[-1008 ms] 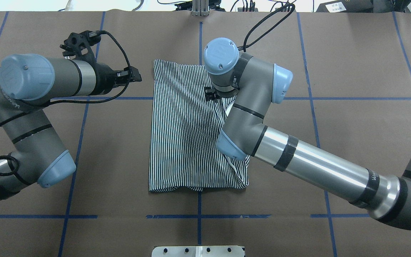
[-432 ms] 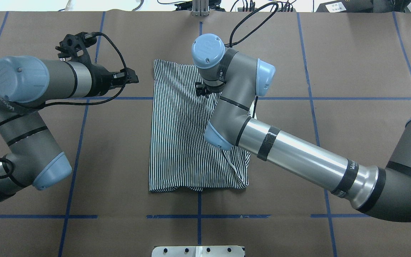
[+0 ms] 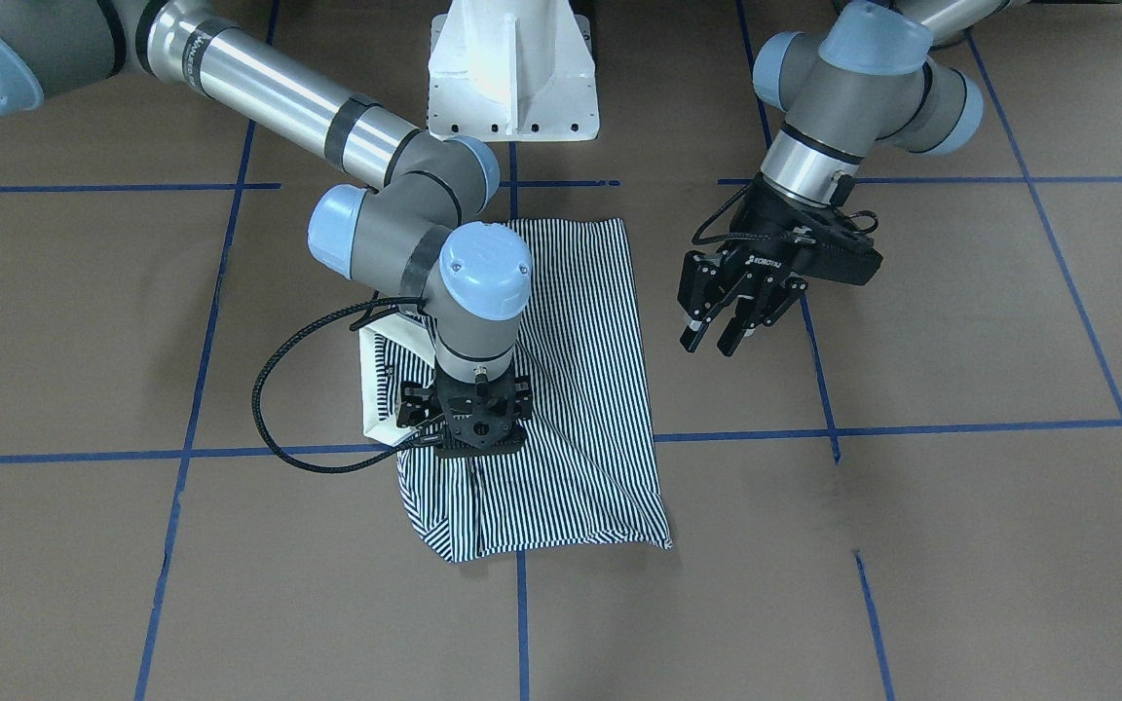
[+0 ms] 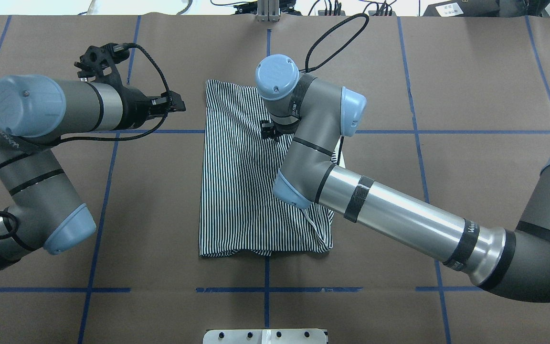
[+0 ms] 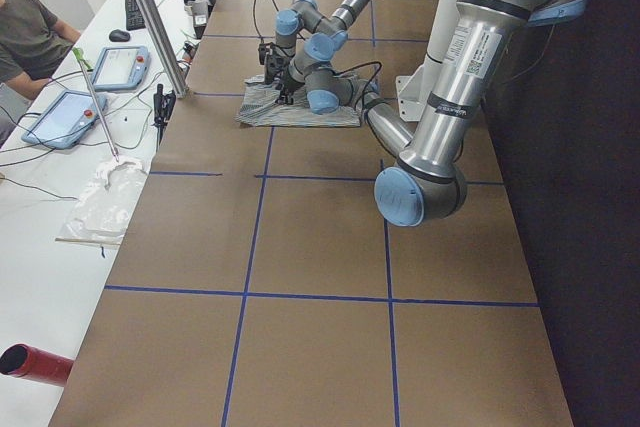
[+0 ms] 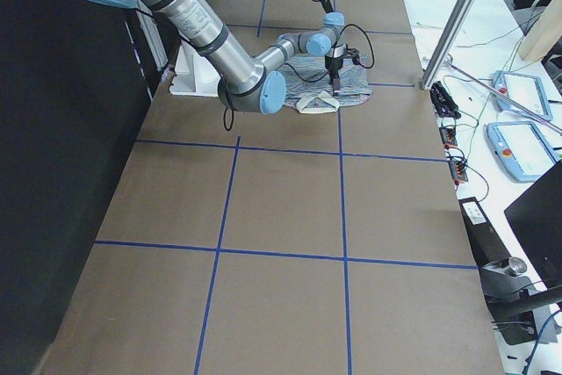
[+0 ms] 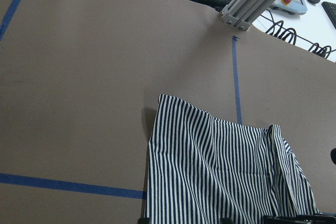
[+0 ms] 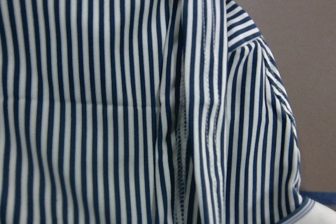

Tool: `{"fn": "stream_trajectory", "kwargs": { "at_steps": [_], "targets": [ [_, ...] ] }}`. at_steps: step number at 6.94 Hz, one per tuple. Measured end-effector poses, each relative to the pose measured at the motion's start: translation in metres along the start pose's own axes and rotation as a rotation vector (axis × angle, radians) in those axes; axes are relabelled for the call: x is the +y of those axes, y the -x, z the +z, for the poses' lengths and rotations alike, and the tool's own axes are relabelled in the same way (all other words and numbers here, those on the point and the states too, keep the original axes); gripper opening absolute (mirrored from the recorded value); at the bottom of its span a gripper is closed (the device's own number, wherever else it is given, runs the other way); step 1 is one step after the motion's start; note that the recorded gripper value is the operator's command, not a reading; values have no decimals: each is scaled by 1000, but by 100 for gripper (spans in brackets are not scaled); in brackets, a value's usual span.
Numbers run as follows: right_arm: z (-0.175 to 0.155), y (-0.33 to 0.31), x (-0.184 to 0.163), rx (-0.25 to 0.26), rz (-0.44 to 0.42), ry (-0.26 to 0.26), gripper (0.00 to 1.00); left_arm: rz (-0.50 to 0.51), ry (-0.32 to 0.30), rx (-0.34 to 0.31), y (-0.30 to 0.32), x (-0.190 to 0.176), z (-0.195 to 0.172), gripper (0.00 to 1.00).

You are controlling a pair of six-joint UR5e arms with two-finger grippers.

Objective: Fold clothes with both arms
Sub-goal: 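Move the right gripper to the shirt edge farthest from the robot and grasp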

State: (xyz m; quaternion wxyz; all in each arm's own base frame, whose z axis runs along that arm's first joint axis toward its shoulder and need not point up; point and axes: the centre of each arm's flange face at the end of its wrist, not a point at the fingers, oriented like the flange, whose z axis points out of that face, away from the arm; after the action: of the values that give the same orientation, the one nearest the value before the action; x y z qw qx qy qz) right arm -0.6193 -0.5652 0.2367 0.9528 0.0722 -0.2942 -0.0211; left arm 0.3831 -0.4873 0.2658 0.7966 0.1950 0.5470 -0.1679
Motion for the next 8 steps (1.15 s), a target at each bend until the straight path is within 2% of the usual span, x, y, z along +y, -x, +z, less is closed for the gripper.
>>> {"fn": "stream_trajectory", "kwargs": {
  "at_steps": [3, 8],
  "targets": [
    [9, -11, 8, 10, -4, 25, 100, -1, 1, 1, -1, 0, 0, 54],
    [16, -40, 13, 39, -12, 39, 100, -2, 0, 5, -3, 0, 0, 54]
  ]
}}
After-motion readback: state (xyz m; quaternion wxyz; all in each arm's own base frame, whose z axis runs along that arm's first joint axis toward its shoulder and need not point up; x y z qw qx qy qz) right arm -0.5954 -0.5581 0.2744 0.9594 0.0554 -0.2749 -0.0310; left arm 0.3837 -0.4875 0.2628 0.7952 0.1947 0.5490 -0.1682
